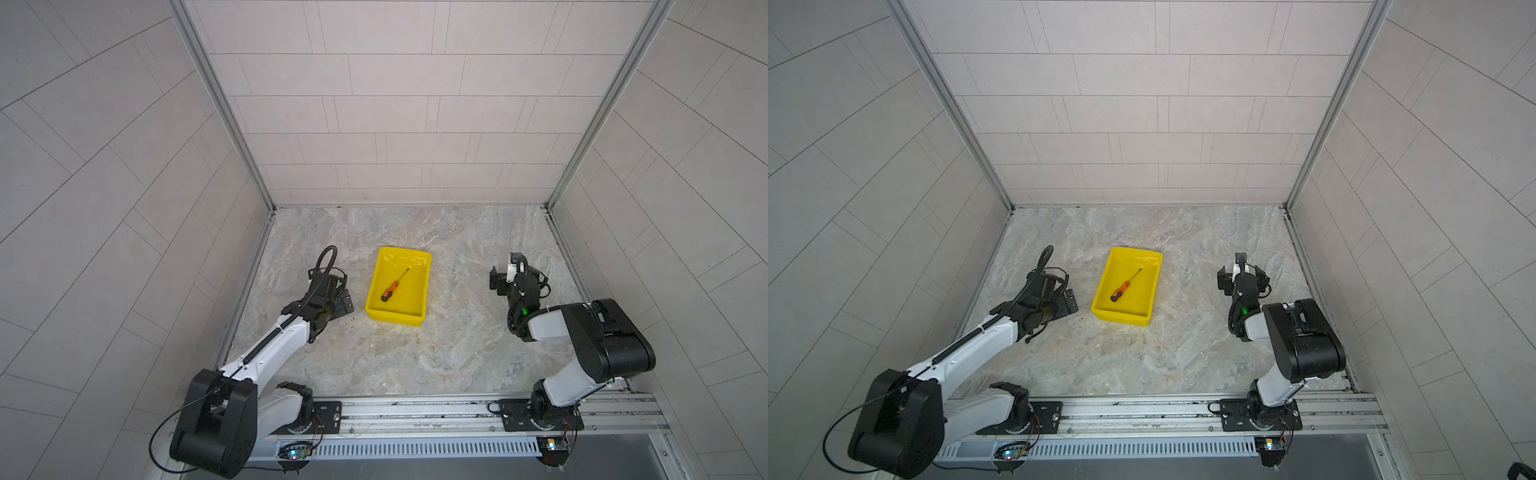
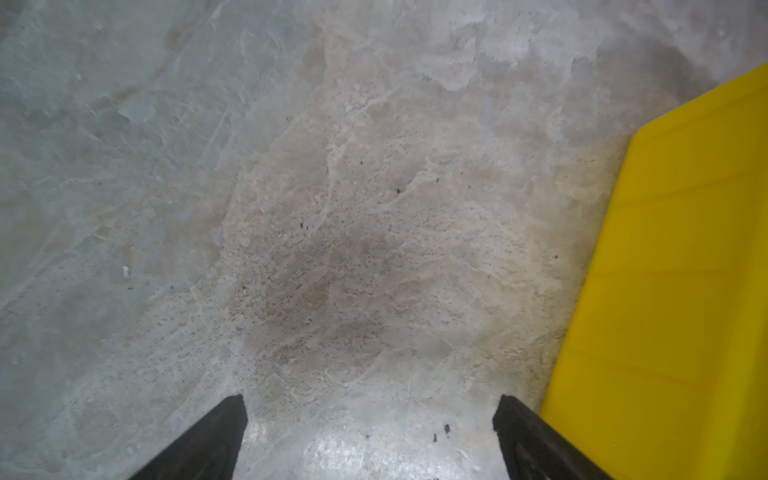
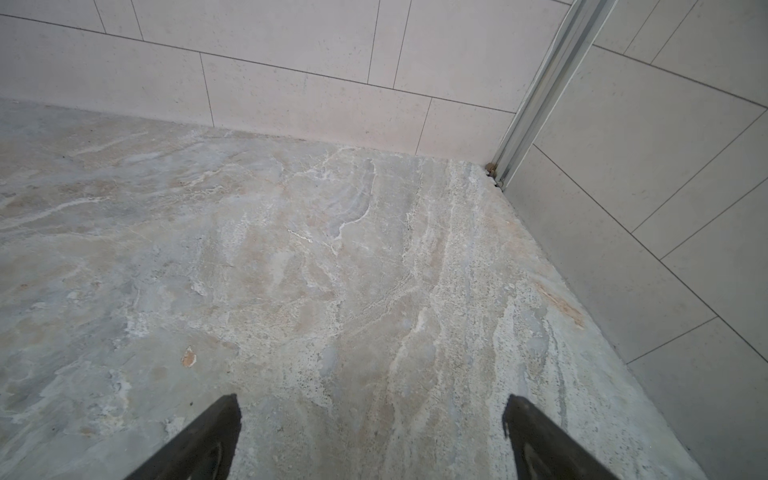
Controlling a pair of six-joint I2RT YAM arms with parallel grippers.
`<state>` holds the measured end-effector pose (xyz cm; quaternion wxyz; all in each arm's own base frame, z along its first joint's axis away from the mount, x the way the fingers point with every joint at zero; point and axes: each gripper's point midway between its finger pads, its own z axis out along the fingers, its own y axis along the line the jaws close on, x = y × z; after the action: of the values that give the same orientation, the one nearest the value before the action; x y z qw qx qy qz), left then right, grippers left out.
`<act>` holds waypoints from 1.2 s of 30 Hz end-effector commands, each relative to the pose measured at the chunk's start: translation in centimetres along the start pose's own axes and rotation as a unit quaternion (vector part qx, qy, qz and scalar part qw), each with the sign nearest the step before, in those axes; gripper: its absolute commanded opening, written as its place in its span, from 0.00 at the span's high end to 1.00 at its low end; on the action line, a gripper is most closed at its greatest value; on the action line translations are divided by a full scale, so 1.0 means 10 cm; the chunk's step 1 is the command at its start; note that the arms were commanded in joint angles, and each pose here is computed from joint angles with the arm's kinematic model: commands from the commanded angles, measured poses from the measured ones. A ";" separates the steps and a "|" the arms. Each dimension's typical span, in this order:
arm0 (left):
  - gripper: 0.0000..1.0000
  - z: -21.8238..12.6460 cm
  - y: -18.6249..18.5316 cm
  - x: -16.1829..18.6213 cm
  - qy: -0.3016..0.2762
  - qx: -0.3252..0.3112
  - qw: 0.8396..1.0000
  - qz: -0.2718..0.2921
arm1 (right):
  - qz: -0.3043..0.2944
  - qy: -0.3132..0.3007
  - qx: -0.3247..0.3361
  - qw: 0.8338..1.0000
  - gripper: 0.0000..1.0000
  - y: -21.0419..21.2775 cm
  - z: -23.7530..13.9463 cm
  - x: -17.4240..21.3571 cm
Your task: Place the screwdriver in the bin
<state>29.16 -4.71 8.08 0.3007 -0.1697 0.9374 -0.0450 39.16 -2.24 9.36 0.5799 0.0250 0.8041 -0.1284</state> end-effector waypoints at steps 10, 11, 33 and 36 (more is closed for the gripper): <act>0.00 -1.11 -0.25 -1.89 -0.307 -0.082 0.940 0.121 | 0.002 0.005 -0.003 1.000 0.01 0.00 0.00 0.02; 0.00 -1.15 -0.17 -1.94 -0.332 -0.105 0.930 0.116 | 0.002 0.005 -0.002 1.000 0.01 0.00 0.00 0.02; 0.00 0.18 0.39 -1.06 -0.293 -0.133 0.935 0.151 | -0.011 -0.020 0.039 0.999 0.01 -0.05 -0.11 -0.01; 0.00 0.35 0.22 -1.12 -0.291 -0.107 0.930 0.196 | -0.011 -0.019 0.038 0.999 0.01 -0.04 -0.11 -0.01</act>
<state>37.42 2.86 11.25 0.5273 -0.0695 0.8252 0.1904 38.21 -2.22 9.68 0.5889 0.0340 0.7920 -0.1575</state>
